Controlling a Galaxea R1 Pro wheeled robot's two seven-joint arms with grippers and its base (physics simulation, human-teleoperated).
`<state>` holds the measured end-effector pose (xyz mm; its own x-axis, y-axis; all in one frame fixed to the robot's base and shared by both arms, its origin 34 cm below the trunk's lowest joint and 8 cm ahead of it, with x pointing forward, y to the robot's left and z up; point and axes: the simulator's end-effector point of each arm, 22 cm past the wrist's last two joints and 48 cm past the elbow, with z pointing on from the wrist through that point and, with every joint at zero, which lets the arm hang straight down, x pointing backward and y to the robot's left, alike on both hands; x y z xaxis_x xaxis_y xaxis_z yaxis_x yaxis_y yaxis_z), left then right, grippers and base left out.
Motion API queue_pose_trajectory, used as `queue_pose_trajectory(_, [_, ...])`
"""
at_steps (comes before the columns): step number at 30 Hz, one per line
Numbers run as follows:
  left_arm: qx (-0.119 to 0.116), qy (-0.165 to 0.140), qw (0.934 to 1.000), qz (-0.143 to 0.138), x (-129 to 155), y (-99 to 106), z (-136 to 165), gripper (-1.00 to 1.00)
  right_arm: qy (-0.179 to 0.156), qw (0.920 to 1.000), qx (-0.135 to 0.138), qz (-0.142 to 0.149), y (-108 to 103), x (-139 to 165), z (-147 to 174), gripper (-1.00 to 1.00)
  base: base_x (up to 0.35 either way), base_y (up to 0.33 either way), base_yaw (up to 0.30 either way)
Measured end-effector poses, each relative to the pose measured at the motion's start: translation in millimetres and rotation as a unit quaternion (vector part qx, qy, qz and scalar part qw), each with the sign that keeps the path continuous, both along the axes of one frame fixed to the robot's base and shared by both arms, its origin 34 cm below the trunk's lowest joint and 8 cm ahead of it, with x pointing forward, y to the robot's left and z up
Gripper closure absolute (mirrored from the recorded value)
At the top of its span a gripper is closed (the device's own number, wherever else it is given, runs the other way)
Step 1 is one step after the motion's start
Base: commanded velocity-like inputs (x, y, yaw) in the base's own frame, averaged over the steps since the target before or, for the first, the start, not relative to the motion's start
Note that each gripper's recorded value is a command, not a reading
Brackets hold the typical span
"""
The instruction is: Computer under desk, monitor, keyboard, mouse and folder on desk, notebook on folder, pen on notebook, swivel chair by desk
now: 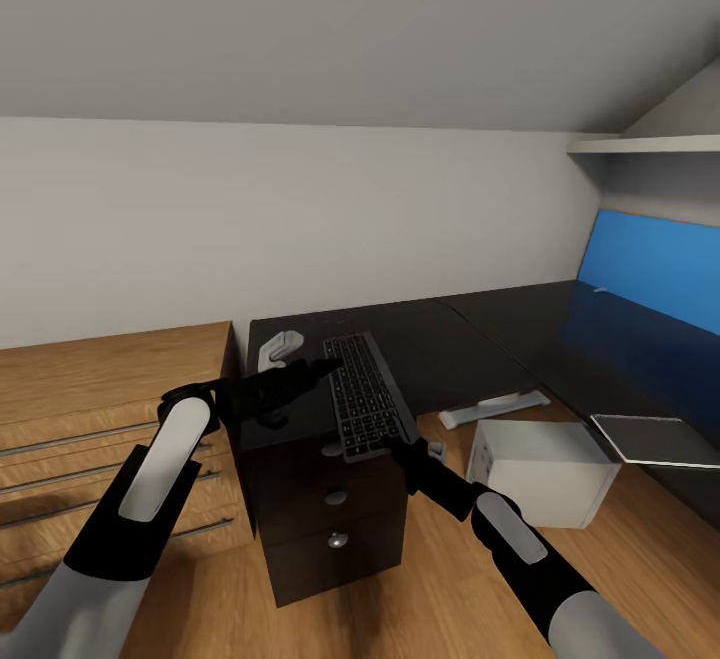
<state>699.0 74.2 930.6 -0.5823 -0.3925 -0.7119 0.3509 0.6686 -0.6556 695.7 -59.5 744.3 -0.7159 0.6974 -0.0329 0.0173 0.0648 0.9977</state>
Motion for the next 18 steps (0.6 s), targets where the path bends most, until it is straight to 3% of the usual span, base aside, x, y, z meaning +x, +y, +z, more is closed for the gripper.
queue_pose_trajectory(8, [0.002, 0.003, 1.0, 0.002, 1.1, 0.8, -3.2, -1.0, 0.0, 1.0, 0.0, 0.001, 0.2, -0.2, -0.1, 1.0, 0.003, 0.0, 0.0])
queue_pose_trajectory(18, [0.002, 0.008, 1.0, 0.001, 1.4, 0.1, -6.7, -1.0, -0.001, 1.0, -0.002, 0.001, 0.9, -0.4, -0.2, 1.0, 0.121, 0.0, 0.0])
